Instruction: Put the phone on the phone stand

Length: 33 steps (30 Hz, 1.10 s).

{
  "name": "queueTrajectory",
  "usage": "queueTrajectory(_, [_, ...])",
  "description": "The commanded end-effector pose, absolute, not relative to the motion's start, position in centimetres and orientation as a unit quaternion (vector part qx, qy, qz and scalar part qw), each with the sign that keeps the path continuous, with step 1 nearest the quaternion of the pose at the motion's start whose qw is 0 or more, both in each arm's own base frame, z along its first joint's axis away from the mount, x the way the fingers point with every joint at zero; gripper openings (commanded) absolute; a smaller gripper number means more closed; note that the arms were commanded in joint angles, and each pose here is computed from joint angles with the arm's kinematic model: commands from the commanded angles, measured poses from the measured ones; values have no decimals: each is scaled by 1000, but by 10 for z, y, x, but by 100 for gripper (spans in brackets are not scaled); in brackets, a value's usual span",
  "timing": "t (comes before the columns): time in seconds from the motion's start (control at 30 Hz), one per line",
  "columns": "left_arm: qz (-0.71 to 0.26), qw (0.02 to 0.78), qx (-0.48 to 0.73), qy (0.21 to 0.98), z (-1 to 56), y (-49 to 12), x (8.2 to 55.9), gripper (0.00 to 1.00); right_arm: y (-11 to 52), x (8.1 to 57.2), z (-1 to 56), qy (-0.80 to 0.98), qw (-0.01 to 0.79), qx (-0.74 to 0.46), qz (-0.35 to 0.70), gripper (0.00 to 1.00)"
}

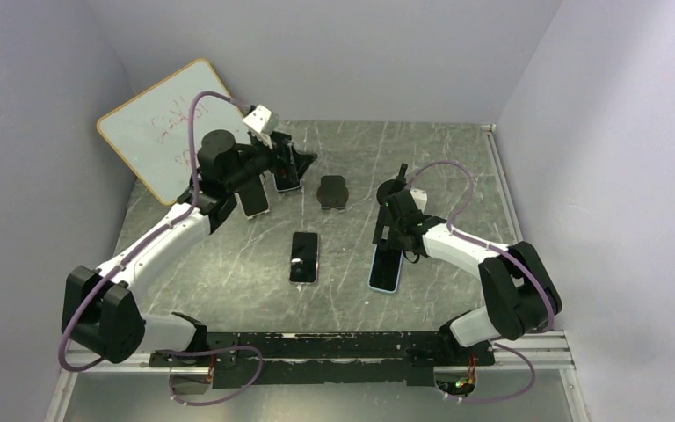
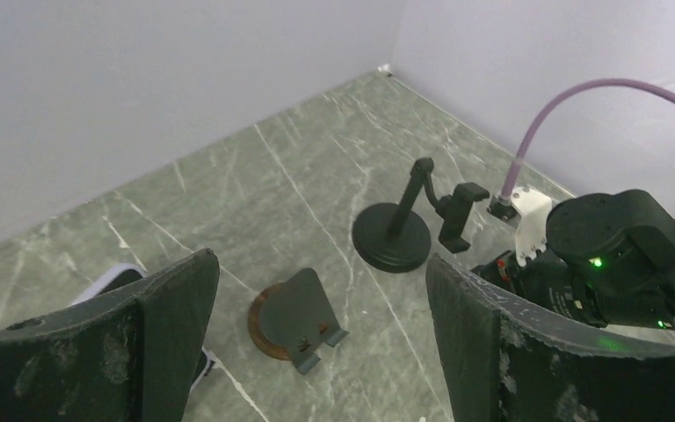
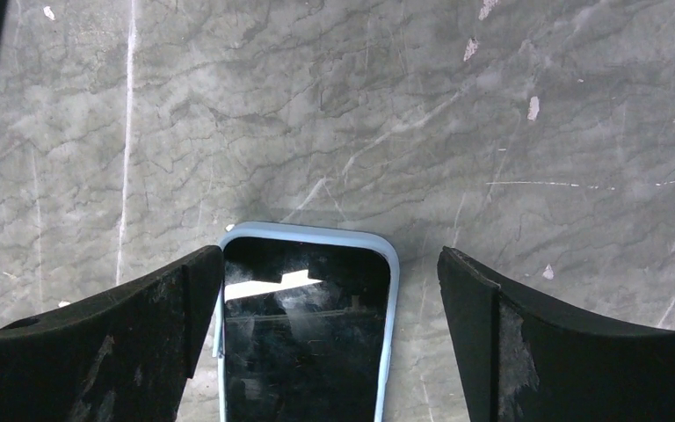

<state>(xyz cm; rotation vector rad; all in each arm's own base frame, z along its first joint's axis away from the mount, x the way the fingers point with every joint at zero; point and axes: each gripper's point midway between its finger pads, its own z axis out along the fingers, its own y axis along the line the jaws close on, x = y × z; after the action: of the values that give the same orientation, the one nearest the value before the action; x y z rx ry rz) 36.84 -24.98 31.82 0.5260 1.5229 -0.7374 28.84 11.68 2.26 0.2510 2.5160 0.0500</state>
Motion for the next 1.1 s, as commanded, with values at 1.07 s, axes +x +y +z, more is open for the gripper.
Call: queueTrajectory(1.07, [-323, 542, 258, 731, 212, -300, 343, 89, 138, 279, 13, 954, 291, 61, -41, 94])
